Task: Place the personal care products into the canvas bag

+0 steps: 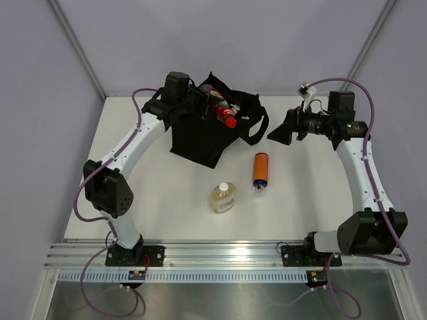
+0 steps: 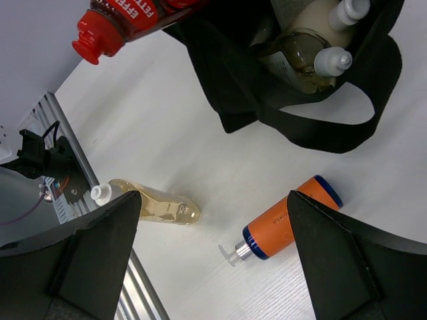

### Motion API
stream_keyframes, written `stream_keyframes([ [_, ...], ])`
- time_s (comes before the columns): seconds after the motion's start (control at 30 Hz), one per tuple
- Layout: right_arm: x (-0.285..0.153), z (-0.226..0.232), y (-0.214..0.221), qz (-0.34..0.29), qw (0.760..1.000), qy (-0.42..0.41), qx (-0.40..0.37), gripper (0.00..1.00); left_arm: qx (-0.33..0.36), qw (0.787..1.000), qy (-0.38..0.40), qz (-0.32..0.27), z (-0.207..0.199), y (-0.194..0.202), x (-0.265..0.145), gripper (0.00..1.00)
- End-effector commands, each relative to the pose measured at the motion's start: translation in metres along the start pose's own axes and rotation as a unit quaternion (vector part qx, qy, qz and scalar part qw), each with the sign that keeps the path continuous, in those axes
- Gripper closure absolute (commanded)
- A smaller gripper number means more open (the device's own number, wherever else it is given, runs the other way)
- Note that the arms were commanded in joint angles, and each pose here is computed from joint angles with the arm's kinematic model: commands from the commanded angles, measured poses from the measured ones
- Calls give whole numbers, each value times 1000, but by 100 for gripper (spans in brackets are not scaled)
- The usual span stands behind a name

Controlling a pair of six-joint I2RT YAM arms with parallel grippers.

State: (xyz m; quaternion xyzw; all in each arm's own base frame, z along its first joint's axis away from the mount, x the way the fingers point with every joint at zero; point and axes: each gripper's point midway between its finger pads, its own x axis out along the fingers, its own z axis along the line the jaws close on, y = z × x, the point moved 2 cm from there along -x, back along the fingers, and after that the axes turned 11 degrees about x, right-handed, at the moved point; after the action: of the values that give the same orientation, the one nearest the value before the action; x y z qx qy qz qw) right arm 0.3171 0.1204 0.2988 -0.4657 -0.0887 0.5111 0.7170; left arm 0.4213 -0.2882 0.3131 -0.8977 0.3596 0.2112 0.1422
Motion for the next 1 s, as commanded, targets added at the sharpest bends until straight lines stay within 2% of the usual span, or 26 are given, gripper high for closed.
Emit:
stream_keyframes([
  [0.0,-2,3,-13,-18,1000,-14,-8,1,-22,999,19,-29,-23,-24,-14,98],
  [0.23,-1,5,-13,-21,1000,-23,-5,1,-57,996,-6,-67,-14,-78,12,92],
  [0.3,-1,6,-12,-21,999,-26,0,0,-63,995,-15,-79,-11,-93,18,85],
  [0.47,2,5,-10,-14,999,-40,3,0,-82,990,-2,-111,7,-125,36,77],
  [0.5,3,4,-10,-12,999,-42,2,1,-97,989,-11,-111,22,-127,43,75],
  [0.6,3,2,-8,-8,999,-41,-4,0,-99,988,-9,-121,29,-140,49,63],
  [0.7,3,1,-4,-2,999,-39,-2,0,-96,988,-14,-117,36,-148,54,44],
  [0.73,4,0,-3,-1,999,-39,0,1,-93,989,-14,-116,36,-148,54,35],
  [0.77,4,0,-2,1,999,-39,2,0,-90,989,-13,-116,37,-149,54,31],
  [0.83,4,-1,-1,1,999,-39,3,0,-84,990,-10,-109,35,-147,52,26],
  [0.87,4,-1,0,1,999,-38,3,0,-81,991,-4,-107,33,-146,51,20],
  [0.97,5,-2,1,2,999,-38,7,1,-81,992,10,-101,30,-142,47,17],
])
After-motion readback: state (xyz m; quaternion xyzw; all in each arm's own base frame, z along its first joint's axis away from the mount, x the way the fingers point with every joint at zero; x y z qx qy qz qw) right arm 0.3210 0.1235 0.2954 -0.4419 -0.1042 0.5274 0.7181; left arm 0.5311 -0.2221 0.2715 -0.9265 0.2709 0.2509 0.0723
